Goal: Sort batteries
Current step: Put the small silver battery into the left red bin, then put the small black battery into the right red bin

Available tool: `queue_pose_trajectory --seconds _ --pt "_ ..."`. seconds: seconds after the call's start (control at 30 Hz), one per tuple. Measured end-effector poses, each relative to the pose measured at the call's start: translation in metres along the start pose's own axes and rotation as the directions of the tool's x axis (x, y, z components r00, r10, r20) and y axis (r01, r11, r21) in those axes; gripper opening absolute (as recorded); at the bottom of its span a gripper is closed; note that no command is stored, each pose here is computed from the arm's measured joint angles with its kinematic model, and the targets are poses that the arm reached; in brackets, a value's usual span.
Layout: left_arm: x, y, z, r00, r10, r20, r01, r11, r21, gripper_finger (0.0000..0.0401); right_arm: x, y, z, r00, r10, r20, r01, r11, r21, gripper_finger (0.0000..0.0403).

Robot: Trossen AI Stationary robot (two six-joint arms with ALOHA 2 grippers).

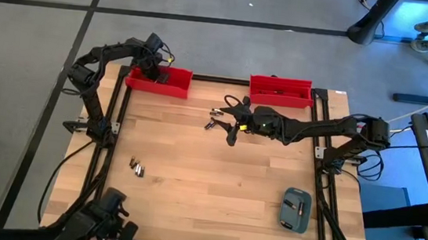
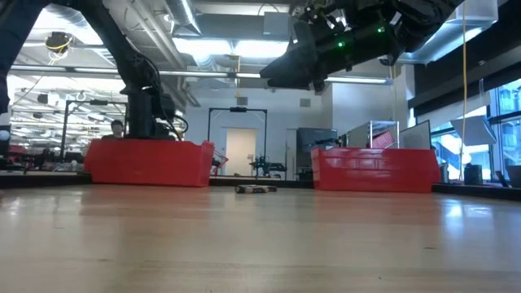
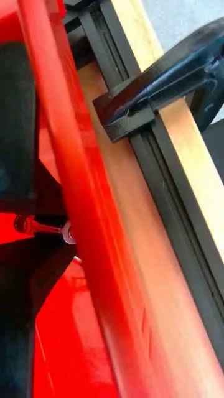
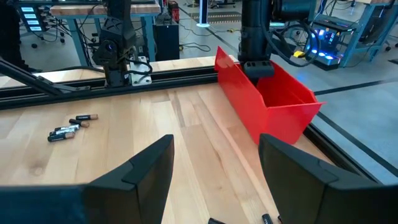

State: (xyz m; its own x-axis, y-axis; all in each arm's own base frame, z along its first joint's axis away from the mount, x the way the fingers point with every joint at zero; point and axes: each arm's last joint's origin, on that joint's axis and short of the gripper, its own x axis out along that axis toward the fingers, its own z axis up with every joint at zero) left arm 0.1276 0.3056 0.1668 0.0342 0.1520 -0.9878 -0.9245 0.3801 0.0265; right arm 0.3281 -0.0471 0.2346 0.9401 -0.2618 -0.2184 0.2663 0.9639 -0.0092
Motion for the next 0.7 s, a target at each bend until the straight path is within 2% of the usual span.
queue_pose_trajectory --seconds 0.2,0.33,0.47,0.7 --pt "-0.008 0.0 0.001 0.999 -0.014 0.052 0.013 0.999 0.03 0.0119 0.0 0.0 0.0 1.0 0.0 -0.003 0.0 1.0 -0.001 0.0234" --pt "-0.022 0.0 0.0 0.996 -0.014 0.093 0.01 0.999 0.041 0.0158 0.0 0.0 0.0 1.0 -0.001 -0.003 0.001 1.0 -0.001 0.0234" --pt "-0.047 0.0 -0.004 0.986 -0.014 0.169 0.008 0.999 0.039 0.0173 0.0 0.0 0.0 1.0 -0.001 -0.003 0.001 1.0 -0.001 0.0234" --pt "-0.112 -0.008 -0.027 0.934 -0.029 0.356 0.007 0.998 0.063 0.0166 0.0 0.0 0.0 1.0 -0.001 -0.003 0.001 1.0 -0.001 0.0234"
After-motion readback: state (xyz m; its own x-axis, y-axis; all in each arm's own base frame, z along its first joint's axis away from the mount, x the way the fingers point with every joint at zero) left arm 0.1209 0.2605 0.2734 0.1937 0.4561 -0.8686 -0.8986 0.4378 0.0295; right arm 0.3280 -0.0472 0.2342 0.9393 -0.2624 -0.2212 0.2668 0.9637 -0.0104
